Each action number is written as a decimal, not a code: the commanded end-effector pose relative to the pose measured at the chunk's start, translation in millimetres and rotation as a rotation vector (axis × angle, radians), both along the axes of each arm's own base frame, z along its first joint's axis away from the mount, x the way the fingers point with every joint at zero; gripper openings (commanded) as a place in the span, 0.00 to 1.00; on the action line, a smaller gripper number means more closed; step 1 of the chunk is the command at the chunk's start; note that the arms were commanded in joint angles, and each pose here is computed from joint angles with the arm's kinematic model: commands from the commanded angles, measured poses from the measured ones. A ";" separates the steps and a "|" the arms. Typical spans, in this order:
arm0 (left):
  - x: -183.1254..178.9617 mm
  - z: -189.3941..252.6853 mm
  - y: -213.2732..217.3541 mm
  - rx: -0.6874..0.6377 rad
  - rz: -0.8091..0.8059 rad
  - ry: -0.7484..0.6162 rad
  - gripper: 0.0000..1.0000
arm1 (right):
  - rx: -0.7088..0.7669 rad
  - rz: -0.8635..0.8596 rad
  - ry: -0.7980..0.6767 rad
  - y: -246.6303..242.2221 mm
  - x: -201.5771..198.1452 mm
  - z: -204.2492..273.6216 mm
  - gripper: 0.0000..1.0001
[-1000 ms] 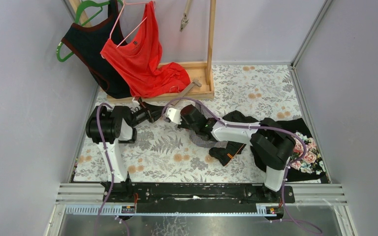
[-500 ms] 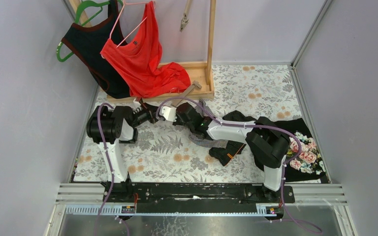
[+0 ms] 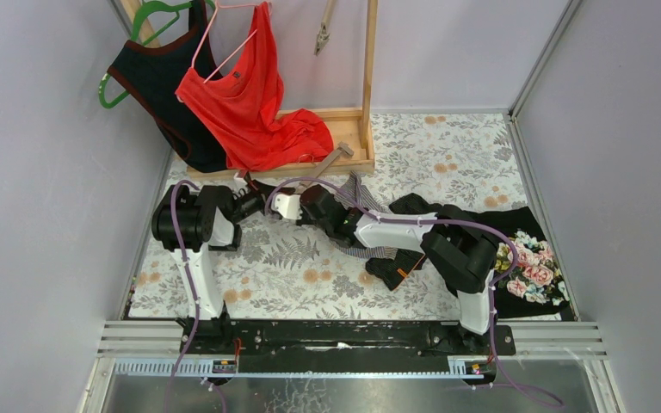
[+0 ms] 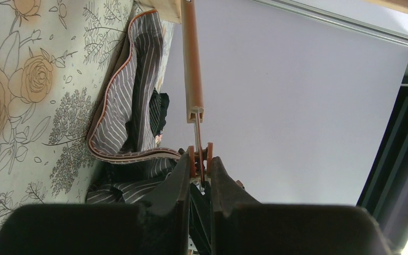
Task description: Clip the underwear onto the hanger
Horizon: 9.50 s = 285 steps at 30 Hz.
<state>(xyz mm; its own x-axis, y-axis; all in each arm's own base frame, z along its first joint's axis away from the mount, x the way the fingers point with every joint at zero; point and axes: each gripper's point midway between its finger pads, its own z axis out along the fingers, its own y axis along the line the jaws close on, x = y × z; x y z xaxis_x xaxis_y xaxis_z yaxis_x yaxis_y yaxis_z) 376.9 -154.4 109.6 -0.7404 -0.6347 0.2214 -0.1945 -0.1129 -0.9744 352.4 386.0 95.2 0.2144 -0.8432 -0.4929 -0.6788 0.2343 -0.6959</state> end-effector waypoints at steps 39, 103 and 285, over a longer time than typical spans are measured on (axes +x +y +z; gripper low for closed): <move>4.6 -18.9 -23.2 0.055 -0.089 -0.015 0.00 | 0.000 0.073 -0.167 38.8 -3.1 47.1 0.00; -1.2 5.8 -16.3 -0.031 -0.094 -0.084 0.00 | -0.003 0.007 -0.096 23.0 0.8 39.3 0.04; -42.4 28.5 -47.5 0.224 -0.026 -0.385 0.00 | 0.806 -0.684 0.452 -119.4 58.8 26.3 0.72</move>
<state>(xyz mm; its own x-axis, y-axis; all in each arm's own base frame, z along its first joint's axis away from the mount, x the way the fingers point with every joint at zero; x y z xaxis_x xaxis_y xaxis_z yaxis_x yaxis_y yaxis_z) 331.6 -200.6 134.5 -0.7722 -0.6130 -0.1671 0.1339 0.1000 -0.9859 406.5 259.4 93.8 -0.5650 -0.1904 -0.8028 -0.3743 0.9263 0.0438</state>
